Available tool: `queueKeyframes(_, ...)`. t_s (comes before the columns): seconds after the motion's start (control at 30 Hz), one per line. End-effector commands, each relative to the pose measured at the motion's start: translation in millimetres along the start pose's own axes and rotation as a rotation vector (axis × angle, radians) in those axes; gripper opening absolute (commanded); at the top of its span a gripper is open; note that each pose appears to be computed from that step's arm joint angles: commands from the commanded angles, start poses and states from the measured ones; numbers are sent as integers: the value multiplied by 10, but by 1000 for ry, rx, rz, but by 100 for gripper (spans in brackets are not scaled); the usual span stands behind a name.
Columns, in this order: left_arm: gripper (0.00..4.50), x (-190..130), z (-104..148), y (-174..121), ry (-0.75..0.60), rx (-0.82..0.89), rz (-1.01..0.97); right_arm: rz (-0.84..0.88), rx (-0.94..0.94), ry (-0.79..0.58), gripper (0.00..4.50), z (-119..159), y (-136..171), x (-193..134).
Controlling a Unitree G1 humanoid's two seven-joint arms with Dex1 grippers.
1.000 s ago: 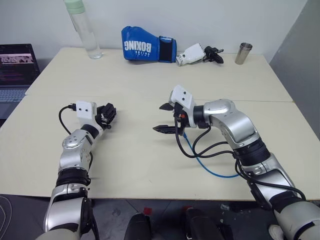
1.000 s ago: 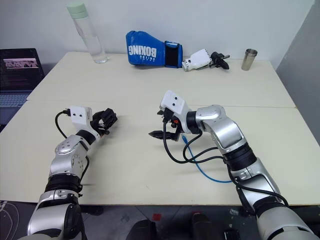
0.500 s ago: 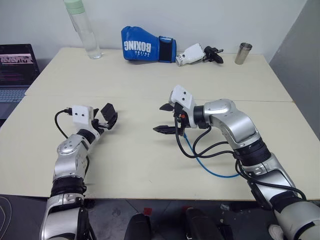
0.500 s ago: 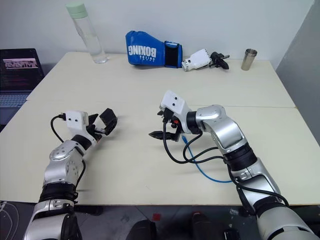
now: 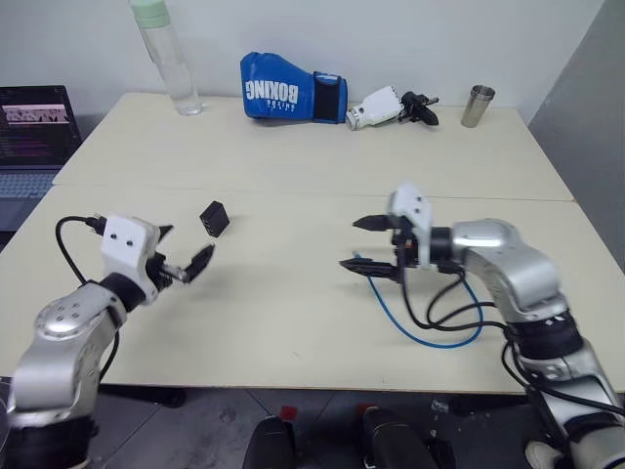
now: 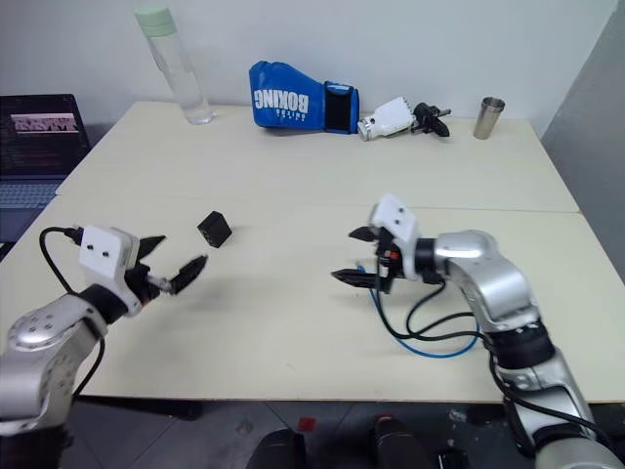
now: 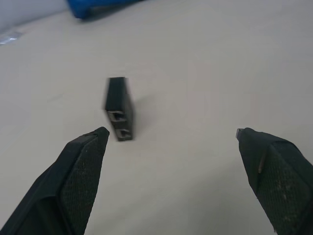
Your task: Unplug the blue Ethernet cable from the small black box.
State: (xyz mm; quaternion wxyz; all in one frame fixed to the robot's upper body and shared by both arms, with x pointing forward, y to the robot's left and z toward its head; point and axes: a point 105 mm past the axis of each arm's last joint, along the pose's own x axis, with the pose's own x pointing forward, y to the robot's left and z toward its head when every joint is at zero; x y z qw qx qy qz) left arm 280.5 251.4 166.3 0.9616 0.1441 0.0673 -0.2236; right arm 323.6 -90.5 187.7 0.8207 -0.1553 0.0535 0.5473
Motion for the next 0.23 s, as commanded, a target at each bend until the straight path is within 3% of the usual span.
queueKeyframes(0.03, 446, -200, 258, 3, -3, 37, -91, -32, -23, -40, 450, 145, -77, -342)
queueKeyframes(0.23, 446, -301, 391, 70, -21, 44, -134, -95, -5, -1, 450, 82, -185, -592)
